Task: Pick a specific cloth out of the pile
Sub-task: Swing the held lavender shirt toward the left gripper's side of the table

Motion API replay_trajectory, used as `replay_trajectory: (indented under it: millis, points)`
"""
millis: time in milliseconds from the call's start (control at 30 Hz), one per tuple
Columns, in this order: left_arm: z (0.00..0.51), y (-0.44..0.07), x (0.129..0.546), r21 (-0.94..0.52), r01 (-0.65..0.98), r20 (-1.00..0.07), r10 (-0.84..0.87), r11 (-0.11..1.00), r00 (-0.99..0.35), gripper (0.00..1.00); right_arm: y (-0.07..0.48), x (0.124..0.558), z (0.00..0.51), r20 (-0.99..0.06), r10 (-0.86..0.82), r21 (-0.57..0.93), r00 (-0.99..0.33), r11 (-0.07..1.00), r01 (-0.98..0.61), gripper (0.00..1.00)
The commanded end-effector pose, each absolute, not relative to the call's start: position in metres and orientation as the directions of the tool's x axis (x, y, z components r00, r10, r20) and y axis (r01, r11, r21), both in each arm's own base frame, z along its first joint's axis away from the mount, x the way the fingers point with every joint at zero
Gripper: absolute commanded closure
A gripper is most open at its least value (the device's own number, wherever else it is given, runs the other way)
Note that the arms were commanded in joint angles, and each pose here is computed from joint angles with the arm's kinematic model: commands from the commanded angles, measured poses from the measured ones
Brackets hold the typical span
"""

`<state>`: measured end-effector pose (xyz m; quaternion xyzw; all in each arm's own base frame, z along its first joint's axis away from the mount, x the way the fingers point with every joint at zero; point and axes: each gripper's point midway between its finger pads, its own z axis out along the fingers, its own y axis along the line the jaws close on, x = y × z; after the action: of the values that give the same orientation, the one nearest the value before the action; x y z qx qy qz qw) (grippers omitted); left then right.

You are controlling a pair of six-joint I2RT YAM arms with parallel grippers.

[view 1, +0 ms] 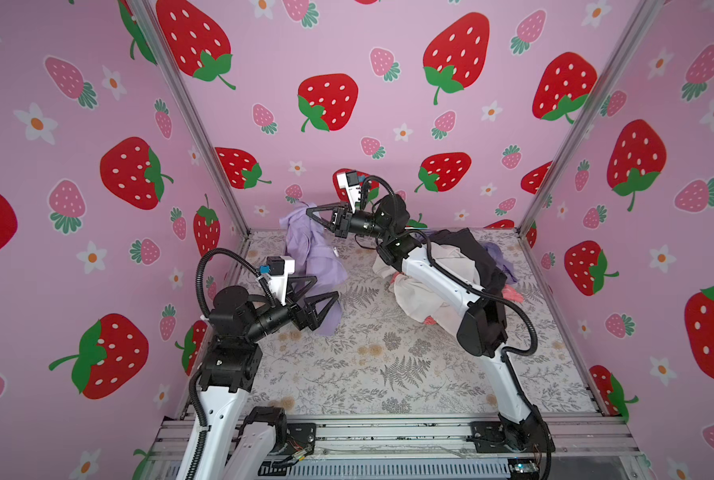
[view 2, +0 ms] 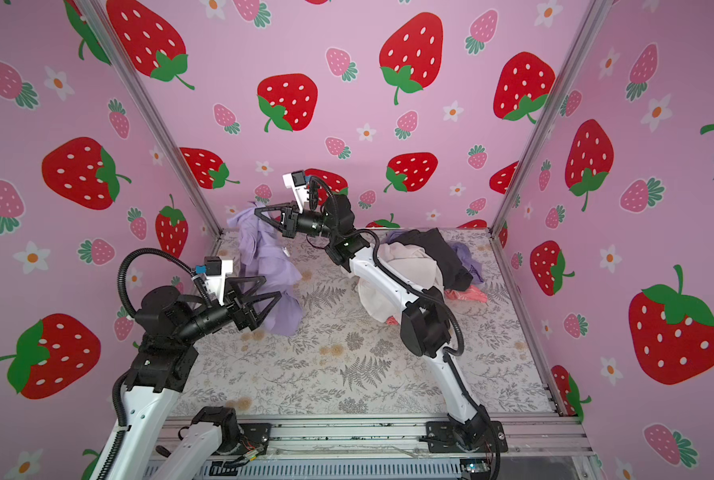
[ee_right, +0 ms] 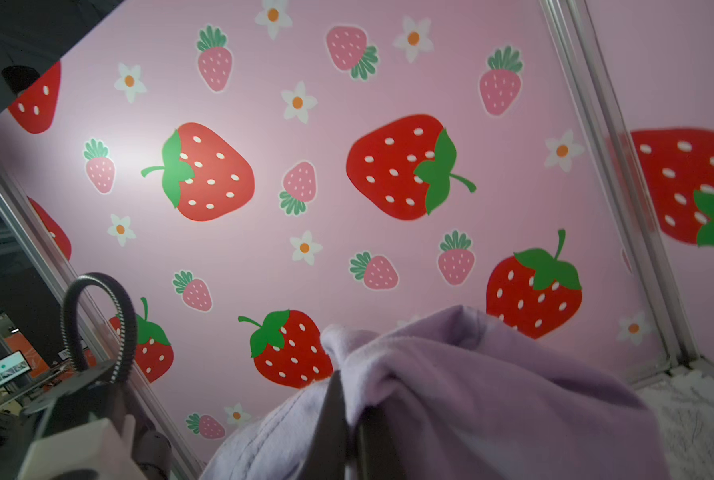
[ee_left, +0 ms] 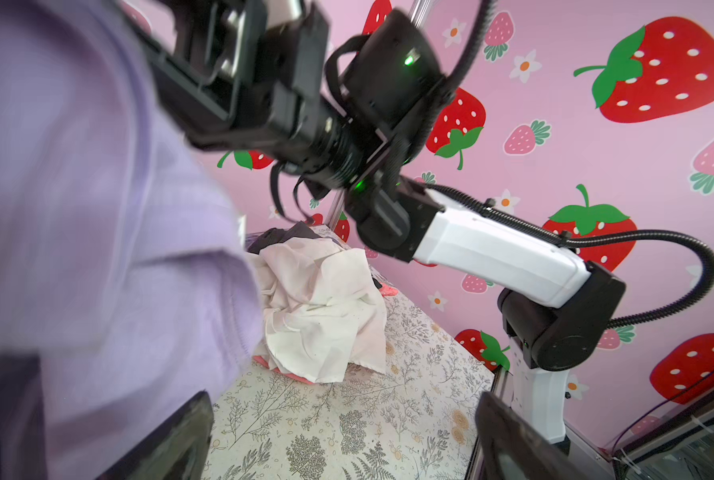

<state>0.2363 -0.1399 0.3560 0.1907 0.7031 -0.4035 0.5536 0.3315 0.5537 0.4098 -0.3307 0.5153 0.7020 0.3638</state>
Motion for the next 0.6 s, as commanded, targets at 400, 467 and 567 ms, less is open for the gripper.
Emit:
replay_trajectory:
  millis: [400, 467, 567]
  points:
    - [0.351, -0.143, 0.237, -0.355, 0.731, -0.933, -0.170, 0.583, -0.318, 0.01, 0.560, 0.314, 0.267, -0.692, -0.031, 0.712, -0.721, -0.192, -0.675, 1.00]
    - [0.351, -0.144, 0.238, -0.358, 0.730, -0.932, -0.171, 0.583, -0.321, 0.01, 0.556, 0.310, 0.243, -0.676, -0.066, 0.734, -0.734, -0.146, -0.663, 1.00]
    - [0.350, -0.144, 0.239, -0.366, 0.729, -0.928, -0.171, 0.578, -0.330, 0.01, 0.551, 0.304, 0.205, -0.646, -0.124, 0.762, -0.753, -0.058, -0.645, 1.00]
